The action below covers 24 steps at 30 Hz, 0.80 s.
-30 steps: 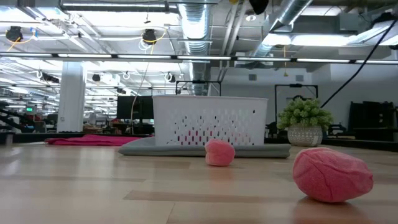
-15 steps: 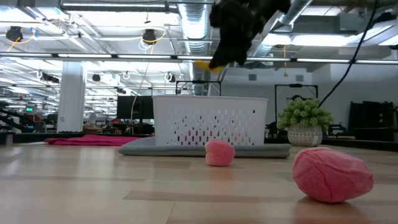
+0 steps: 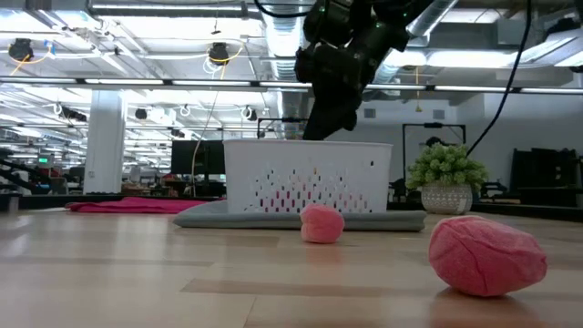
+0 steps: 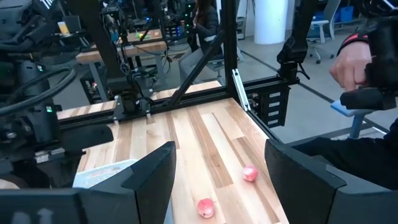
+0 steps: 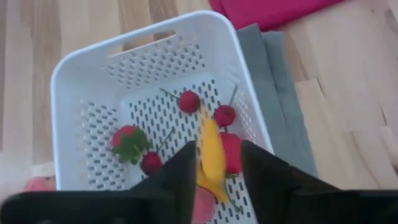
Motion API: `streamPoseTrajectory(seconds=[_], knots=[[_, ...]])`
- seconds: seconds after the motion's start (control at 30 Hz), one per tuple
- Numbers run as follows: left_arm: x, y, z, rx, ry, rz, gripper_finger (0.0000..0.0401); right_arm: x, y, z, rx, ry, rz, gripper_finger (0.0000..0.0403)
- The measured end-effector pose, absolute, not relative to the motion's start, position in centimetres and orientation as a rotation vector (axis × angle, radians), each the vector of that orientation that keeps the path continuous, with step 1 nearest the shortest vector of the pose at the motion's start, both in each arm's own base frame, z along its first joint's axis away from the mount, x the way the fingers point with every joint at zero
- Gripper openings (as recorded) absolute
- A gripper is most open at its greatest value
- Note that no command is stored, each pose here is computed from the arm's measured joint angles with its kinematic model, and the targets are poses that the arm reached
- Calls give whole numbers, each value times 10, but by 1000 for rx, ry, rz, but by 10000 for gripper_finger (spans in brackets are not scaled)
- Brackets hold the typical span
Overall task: Pick and placing Produce into tupperware
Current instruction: Put the corn into the white basket, then put the bottom peach into the white basket
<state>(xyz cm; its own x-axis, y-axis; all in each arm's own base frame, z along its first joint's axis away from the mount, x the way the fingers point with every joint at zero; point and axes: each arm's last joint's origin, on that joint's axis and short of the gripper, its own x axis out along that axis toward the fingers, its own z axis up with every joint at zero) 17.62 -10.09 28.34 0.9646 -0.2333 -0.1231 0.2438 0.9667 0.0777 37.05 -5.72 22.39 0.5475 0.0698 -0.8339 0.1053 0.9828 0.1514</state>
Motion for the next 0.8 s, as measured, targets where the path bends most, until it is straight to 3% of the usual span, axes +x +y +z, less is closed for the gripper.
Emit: streamPoseTrajectory(seconds=[0.17,0.27,0.8], knots=[[176,-101,283,93,113,-242,238,368,-57,233,199,962,-27,219],[176,-101,283,93,113,-242,238,362,-51,250,168,914,-12,246],[176,-100,284,98,107,-214,238,274,2,388,33,424,141,255]])
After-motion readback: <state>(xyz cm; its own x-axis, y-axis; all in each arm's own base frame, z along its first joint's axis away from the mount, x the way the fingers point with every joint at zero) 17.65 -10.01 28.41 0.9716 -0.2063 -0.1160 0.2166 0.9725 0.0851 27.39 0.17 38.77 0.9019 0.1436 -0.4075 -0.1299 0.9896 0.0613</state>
